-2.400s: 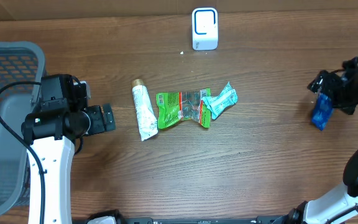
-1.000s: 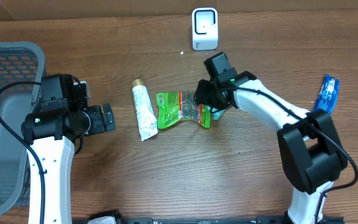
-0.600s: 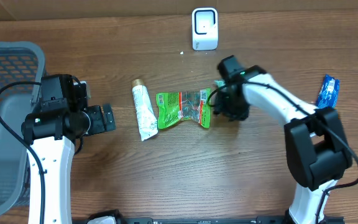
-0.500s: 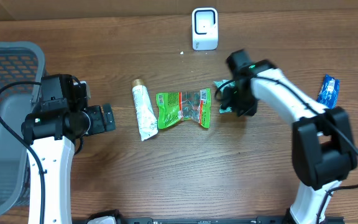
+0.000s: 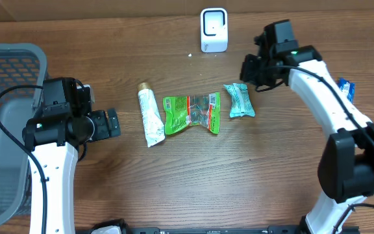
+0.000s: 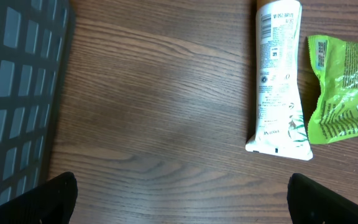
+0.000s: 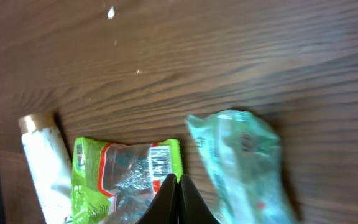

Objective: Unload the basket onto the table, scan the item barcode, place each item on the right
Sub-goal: 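Lower the right gripper and close it on the pale green packet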

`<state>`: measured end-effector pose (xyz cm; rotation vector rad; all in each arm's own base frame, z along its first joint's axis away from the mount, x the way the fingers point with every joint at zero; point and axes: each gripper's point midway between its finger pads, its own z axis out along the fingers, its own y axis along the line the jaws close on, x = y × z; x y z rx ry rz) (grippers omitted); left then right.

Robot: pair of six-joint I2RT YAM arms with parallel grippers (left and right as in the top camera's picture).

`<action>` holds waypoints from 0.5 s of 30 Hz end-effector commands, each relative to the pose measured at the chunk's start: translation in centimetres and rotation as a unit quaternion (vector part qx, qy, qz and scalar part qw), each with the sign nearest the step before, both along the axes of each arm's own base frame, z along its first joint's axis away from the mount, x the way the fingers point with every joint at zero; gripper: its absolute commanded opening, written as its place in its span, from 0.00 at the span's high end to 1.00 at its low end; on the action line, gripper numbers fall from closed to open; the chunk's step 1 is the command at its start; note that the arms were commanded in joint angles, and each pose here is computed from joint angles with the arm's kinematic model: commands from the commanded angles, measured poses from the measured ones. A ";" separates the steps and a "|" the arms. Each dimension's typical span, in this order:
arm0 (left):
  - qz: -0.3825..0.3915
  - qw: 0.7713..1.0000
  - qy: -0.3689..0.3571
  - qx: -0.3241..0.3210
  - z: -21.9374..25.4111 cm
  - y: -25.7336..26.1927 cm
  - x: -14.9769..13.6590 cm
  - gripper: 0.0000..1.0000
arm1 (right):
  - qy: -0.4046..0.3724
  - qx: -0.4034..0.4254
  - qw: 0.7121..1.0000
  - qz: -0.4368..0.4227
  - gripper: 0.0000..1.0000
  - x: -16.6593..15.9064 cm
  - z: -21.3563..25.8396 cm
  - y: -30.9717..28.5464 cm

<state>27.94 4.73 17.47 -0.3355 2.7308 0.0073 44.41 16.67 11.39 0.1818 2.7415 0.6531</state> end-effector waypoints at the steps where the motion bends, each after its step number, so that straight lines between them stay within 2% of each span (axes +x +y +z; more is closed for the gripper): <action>1: -0.011 1.000 -0.002 -0.001 0.1 -0.2 0.0 0.00 | 0.051 0.002 0.999 0.000 0.96 -0.6 -3.7 1.3; 8: -0.011 1.000 -0.002 -0.001 0.1 -0.2 0.0 0.01 | 0.092 -0.076 0.993 -0.025 0.96 -1.2 -8.0 -1.4; 13: -0.011 1.000 -0.002 -0.001 0.1 -0.2 0.0 0.00 | 0.096 -0.080 0.992 0.004 0.96 -1.8 -8.4 -1.3; 15: -0.011 1.000 -0.002 -0.001 0.1 -0.2 0.0 0.00 | 0.093 -0.067 0.993 0.013 0.96 -1.9 -7.2 -0.8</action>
